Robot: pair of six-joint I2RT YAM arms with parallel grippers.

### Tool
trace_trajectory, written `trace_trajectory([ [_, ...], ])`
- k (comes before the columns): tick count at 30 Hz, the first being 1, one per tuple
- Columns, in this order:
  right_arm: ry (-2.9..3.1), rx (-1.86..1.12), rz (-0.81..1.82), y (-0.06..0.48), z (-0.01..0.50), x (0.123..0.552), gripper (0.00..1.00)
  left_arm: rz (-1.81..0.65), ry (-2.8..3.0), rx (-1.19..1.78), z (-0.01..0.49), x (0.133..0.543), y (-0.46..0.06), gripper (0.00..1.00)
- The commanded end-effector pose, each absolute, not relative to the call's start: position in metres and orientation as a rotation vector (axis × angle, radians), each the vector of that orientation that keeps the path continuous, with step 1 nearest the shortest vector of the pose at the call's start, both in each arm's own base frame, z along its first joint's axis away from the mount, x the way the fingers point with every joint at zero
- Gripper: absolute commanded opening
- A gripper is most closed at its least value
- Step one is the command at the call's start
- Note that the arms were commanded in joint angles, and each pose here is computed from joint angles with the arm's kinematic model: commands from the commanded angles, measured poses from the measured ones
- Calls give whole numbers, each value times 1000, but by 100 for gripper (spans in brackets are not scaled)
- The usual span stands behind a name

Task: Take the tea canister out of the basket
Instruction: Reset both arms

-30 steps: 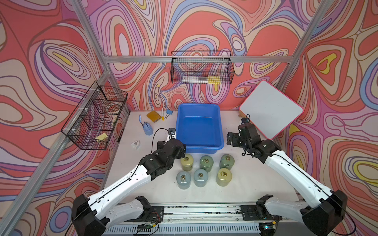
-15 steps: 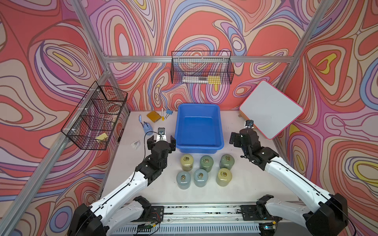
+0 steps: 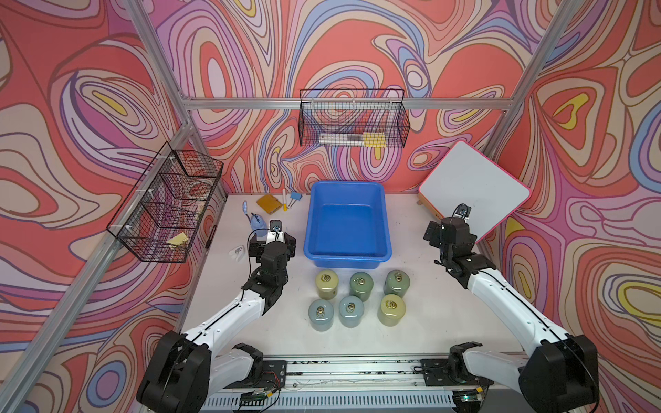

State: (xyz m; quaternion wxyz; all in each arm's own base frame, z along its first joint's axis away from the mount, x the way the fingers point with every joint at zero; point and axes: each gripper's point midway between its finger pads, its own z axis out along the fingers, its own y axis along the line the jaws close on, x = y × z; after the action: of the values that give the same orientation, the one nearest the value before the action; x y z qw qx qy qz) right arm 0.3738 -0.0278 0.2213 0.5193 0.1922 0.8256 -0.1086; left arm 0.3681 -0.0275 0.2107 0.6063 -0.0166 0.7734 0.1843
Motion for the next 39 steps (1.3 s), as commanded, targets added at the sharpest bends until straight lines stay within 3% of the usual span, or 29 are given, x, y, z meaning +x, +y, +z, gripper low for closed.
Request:
trace_trajectory([
  [1,1950,473,-202,-38,216,383,98,439,1741,-51,214,375,-17,99],
  [17,1856,420,-194,-53,199,396,98,321,1853,-16,114,381,4,99],
  [28,1843,364,-188,-48,188,394,98,76,1955,11,86,395,5,99],
  [39,1857,327,-160,-41,157,408,98,76,1950,1,87,394,7,99],
])
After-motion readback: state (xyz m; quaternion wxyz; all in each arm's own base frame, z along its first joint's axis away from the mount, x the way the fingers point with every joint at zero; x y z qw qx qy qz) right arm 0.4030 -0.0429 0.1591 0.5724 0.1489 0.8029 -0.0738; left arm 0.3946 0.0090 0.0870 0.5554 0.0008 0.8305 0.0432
